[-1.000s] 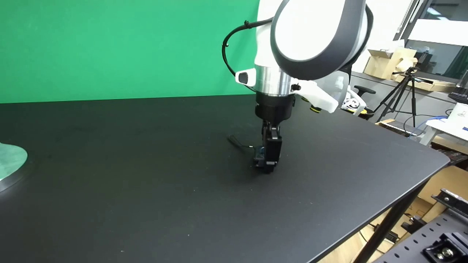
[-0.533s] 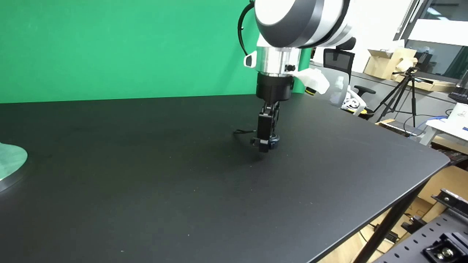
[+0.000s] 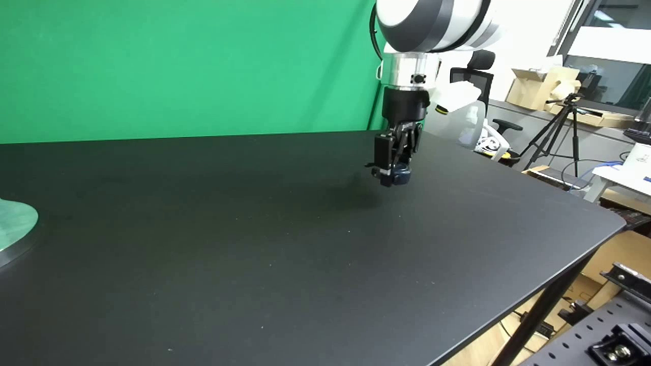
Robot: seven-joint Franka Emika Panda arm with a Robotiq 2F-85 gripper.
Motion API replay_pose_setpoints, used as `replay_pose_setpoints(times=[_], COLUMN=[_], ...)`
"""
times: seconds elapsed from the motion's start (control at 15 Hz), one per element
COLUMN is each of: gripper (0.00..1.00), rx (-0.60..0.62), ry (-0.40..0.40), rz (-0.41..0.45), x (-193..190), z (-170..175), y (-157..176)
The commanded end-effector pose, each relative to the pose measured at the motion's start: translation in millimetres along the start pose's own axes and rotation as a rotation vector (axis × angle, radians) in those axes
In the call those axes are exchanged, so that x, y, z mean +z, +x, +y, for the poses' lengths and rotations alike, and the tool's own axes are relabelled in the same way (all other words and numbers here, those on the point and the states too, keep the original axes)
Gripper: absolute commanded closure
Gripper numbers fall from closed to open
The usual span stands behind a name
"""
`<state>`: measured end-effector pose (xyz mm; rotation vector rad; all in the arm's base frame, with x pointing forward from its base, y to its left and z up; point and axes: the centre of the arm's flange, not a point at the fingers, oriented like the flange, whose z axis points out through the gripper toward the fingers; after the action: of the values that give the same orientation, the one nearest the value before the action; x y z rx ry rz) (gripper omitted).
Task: Pick up the measuring tape and slightly move it to the right.
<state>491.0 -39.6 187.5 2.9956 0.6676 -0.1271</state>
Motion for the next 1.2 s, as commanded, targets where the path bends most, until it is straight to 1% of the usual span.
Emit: replay_pose_setpoints(times=[0.0, 0.27, 0.53, 0.6, 0.67, 0.73, 0.87, 1.13], gripper=[0.58, 0.58, 0.58, 0.50, 0.08, 0.07, 0.00, 0.00], rx=[0.135, 0.217, 0.258, 0.258, 0.260, 0.266, 0.274, 0.266], ry=[-0.013, -0.007, 0.008, 0.014, 0.019, 0.023, 0.024, 0.016], rz=[-0.018, -0.033, -0.038, -0.041, -0.040, -0.037, -0.024, 0.016], x=[5.3, 23.9, 37.0, 38.3, 38.3, 37.9, 32.4, 8.8], z=[20.2, 33.8, 41.1, 41.9, 42.9, 43.6, 44.0, 38.1], y=[4.6, 1.7, -1.3, -2.0, -2.6, -3.0, -3.7, -5.5])
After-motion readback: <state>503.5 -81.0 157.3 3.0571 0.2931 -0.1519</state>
